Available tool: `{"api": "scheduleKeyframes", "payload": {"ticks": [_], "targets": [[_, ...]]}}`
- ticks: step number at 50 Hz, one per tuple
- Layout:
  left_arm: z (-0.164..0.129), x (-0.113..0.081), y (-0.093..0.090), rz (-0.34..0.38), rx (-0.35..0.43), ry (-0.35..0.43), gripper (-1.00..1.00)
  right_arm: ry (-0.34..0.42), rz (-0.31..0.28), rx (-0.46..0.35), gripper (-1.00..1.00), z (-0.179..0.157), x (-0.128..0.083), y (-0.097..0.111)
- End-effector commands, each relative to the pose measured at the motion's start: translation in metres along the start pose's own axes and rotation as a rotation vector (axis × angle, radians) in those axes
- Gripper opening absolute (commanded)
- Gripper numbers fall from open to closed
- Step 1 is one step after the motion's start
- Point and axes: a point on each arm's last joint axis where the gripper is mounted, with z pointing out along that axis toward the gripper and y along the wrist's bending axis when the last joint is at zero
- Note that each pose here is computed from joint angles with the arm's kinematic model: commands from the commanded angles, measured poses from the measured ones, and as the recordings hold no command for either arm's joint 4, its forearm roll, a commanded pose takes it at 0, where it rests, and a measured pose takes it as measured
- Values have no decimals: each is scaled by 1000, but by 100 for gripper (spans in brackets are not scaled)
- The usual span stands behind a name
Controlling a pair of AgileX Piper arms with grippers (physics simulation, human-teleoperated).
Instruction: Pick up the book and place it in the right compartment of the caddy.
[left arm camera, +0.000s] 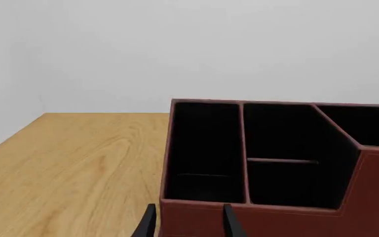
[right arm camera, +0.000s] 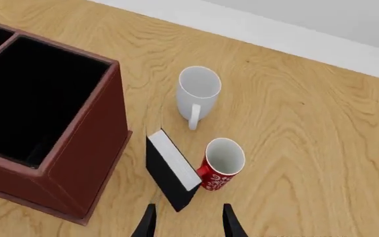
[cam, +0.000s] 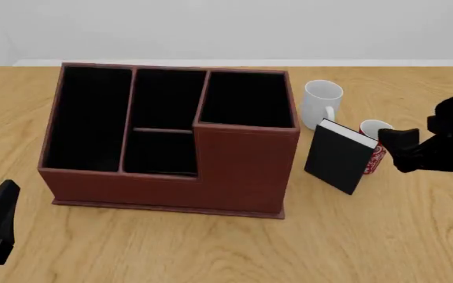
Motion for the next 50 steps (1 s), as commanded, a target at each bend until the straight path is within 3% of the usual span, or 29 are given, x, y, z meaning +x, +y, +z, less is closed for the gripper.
{"api": "scheduleKeyframes", "payload": {"ticks": [1,4,5,7,8,9,15,24,33,50], "targets": [[0,0,0,0,0,0,100,98,-47,-16,100,14,-19,-4],[0,0,0,0,0,0,100,104,-46,-22,100,14,-27,-5],[0,0,0,0,0,0,100,116,-80,-20,100,17,-27,-6],[0,0,0,0,0,0,100,117,-67,-22,100,17,-31,-6],[0,0,0,0,0,0,100,134,-117,-20,100,20,-29,-8],[0,0,0,0,0,0,100,137,-99,-33,100,20,-32,-6],[0,0,0,0,0,0,100,174,-114,-54,100,26,-44,-5],[0,0,0,0,0,0,100,243,-165,-67,100,39,-46,-8],[0,0,0,0,0,0,100,277,-152,-84,100,44,-50,-6],[0,0,0,0,0,0,100,333,-186,-92,100,63,-51,-9]]}}
